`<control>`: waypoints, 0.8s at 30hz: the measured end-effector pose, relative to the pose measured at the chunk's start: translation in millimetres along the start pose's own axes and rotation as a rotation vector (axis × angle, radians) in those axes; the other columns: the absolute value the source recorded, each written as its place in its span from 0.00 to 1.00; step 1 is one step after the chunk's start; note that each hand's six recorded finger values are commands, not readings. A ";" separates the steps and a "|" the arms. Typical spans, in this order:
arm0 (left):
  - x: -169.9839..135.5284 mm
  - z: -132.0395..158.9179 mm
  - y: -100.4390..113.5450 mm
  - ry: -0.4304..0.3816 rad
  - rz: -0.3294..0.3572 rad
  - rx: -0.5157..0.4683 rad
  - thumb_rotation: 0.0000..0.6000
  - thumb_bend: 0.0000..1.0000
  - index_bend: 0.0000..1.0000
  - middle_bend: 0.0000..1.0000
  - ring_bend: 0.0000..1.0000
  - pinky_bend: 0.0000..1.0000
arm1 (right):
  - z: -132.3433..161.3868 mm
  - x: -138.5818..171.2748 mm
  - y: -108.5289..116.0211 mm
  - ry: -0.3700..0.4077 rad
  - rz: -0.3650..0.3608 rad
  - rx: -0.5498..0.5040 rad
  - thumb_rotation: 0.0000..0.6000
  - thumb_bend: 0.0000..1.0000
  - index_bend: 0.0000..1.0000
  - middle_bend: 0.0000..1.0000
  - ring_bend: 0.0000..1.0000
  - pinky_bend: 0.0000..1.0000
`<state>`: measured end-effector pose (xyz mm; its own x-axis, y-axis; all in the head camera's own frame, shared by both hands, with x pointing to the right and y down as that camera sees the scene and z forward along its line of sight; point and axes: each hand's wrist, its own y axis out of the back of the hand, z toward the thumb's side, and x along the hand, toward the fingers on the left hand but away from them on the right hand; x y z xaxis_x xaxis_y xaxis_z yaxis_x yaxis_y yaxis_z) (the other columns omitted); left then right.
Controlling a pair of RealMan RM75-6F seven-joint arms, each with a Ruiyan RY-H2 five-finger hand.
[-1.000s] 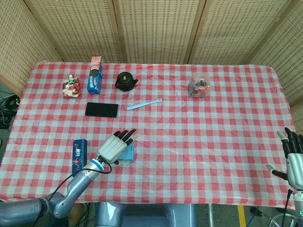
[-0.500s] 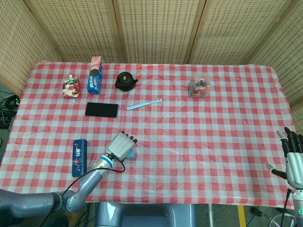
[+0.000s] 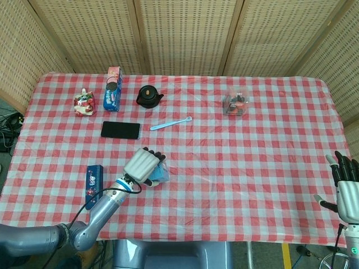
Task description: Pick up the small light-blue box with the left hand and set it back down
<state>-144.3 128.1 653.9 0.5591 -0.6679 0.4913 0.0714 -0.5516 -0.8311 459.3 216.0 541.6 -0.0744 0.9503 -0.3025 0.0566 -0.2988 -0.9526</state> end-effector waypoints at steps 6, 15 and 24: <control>1.3 -13.9 5.5 0.011 0.040 -0.368 1.00 0.00 0.47 0.48 0.52 0.39 | 4.0 -0.9 -4.4 0.008 0.011 0.014 1.00 0.00 0.06 0.00 0.00 0.00; 8.0 -41.2 -14.7 0.002 0.055 -0.874 1.00 0.00 0.47 0.48 0.51 0.38 | 5.1 -3.6 -9.5 0.003 0.023 0.025 1.00 0.00 0.06 0.00 0.00 0.00; 12.9 -47.7 -54.6 -0.055 0.081 -0.844 1.00 0.00 0.47 0.48 0.50 0.35 | 4.6 -4.2 -9.9 0.001 0.025 0.025 1.00 0.00 0.06 0.00 0.00 0.00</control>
<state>-180.4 125.8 718.1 0.5771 -0.7082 0.4068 -0.5987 -0.7056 -0.3791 454.5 214.6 552.2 -0.0726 0.9425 -0.3261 0.0339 -0.3245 -0.9453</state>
